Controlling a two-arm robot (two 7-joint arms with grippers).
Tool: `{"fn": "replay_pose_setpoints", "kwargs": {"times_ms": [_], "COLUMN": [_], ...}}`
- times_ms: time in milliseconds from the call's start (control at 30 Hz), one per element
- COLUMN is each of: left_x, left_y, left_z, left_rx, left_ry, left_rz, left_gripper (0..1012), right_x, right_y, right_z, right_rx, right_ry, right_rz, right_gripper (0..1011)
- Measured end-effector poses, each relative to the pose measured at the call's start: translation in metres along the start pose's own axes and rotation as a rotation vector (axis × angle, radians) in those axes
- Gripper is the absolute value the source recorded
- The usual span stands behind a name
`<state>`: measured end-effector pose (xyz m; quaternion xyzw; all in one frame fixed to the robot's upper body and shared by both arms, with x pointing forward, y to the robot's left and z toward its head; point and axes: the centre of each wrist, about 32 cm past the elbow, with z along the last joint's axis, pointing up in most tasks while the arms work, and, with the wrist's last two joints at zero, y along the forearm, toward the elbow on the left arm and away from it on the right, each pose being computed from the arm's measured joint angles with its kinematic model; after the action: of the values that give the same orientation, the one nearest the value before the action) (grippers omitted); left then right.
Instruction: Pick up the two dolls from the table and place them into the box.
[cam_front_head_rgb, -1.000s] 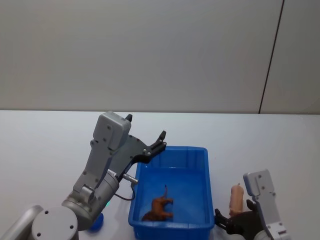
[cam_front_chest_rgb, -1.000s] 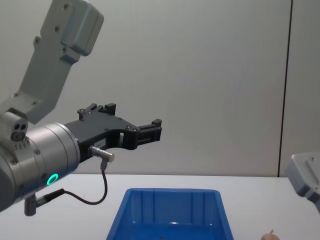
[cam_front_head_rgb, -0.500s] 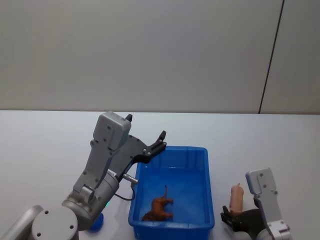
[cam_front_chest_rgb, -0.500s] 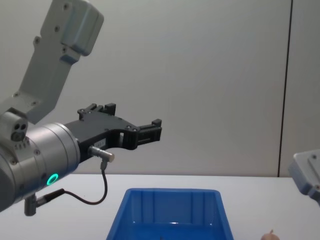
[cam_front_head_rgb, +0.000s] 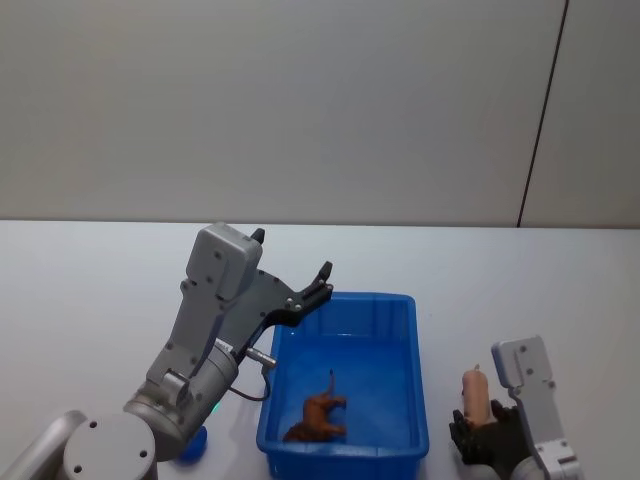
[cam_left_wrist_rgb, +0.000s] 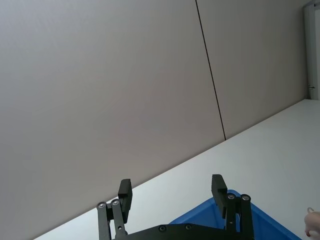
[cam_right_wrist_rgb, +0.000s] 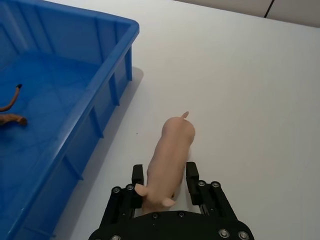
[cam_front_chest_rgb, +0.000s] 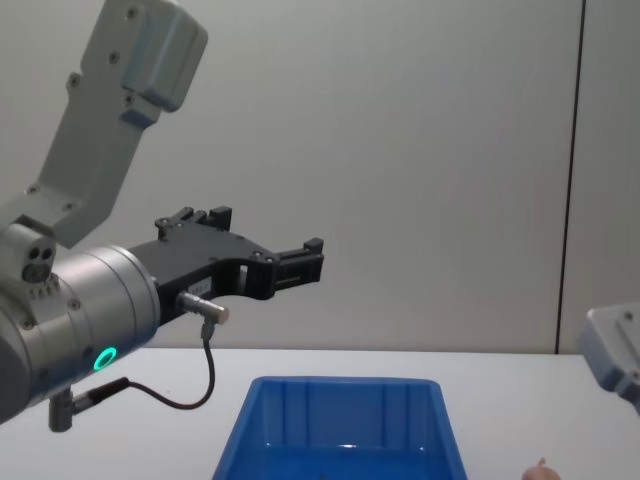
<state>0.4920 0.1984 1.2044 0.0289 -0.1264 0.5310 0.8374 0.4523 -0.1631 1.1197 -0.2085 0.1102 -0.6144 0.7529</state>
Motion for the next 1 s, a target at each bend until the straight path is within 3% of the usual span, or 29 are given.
{"fn": "replay_pose_setpoints", "kwargs": {"times_ms": [167, 433, 767, 1000], "left_x": [0.0000, 0.0000, 0.0000, 0.0000], "left_y": [0.0000, 0.0000, 0.0000, 0.0000], "left_z": [0.0000, 0.0000, 0.0000, 0.0000], "left_rx": [0.000, 0.000, 0.000, 0.000], "left_ry": [0.000, 0.000, 0.000, 0.000], "left_rz": [0.000, 0.000, 0.000, 0.000], "left_gripper": [1001, 1001, 1002, 1001], "right_x": [0.000, 0.000, -0.001, -0.001], "right_y": [0.001, 0.002, -0.005, -0.011], "right_z": [0.000, 0.001, 0.015, 0.031], "right_rx": [-0.008, 0.000, 0.092, 0.185], "right_ry": [0.017, 0.036, 0.042, 0.037], "right_rz": [0.023, 0.052, 0.081, 0.113], "right_gripper": [396, 362, 362, 362]}}
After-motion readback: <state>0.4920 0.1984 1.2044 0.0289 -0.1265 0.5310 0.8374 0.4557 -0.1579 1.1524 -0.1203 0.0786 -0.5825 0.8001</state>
